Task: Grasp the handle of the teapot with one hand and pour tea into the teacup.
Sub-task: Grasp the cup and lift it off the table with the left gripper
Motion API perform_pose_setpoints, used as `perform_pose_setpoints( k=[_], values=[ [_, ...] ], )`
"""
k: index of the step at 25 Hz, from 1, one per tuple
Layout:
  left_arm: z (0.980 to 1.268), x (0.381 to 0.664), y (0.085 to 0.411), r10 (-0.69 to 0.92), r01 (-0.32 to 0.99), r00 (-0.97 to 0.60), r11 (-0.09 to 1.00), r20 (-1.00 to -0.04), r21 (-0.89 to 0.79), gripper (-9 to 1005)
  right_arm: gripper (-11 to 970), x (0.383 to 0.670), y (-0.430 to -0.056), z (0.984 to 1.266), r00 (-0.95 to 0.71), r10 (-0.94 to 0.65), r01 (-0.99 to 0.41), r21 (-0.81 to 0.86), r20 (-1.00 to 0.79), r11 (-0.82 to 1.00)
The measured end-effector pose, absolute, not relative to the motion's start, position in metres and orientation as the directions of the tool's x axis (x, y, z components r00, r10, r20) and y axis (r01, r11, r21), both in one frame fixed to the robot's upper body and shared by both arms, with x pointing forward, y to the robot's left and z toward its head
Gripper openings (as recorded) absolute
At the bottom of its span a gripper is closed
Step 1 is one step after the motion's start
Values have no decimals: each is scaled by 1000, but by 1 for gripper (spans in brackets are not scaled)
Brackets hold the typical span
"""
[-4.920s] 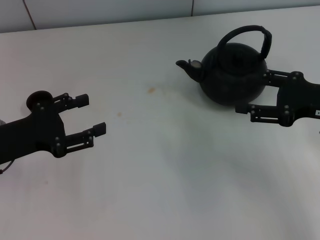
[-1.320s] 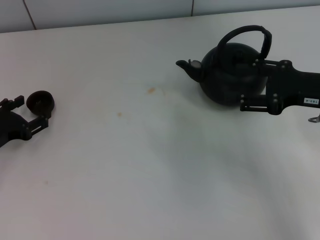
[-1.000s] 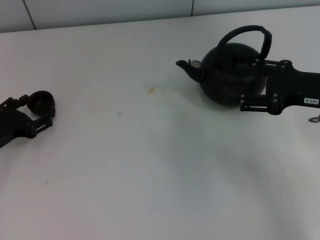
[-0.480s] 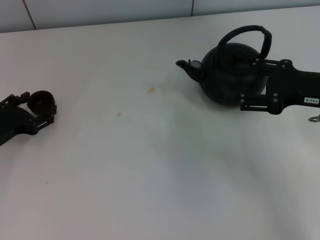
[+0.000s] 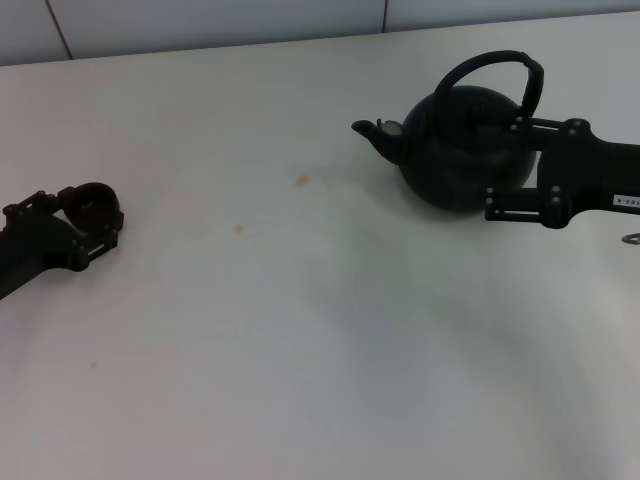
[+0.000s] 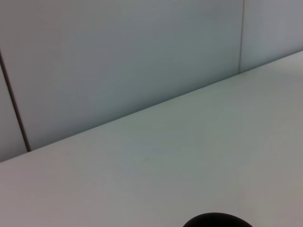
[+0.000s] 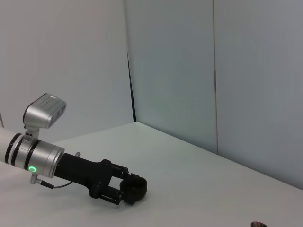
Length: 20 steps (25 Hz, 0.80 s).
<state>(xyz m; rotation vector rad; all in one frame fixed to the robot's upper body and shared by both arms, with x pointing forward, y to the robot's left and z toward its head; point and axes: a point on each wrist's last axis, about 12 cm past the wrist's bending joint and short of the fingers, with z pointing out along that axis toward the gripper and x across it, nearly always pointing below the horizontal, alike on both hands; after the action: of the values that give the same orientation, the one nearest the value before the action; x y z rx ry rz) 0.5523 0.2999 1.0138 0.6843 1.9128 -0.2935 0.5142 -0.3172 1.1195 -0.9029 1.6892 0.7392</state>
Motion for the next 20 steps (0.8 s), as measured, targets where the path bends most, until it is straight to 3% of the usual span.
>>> perform_pose_setpoints(
  k=[20],
  values=[
    [1020,551,290,315,635,-254,767,-914,88,687,755,512,-318,1118,-185,-204,-849,52,-961,526]
  ],
)
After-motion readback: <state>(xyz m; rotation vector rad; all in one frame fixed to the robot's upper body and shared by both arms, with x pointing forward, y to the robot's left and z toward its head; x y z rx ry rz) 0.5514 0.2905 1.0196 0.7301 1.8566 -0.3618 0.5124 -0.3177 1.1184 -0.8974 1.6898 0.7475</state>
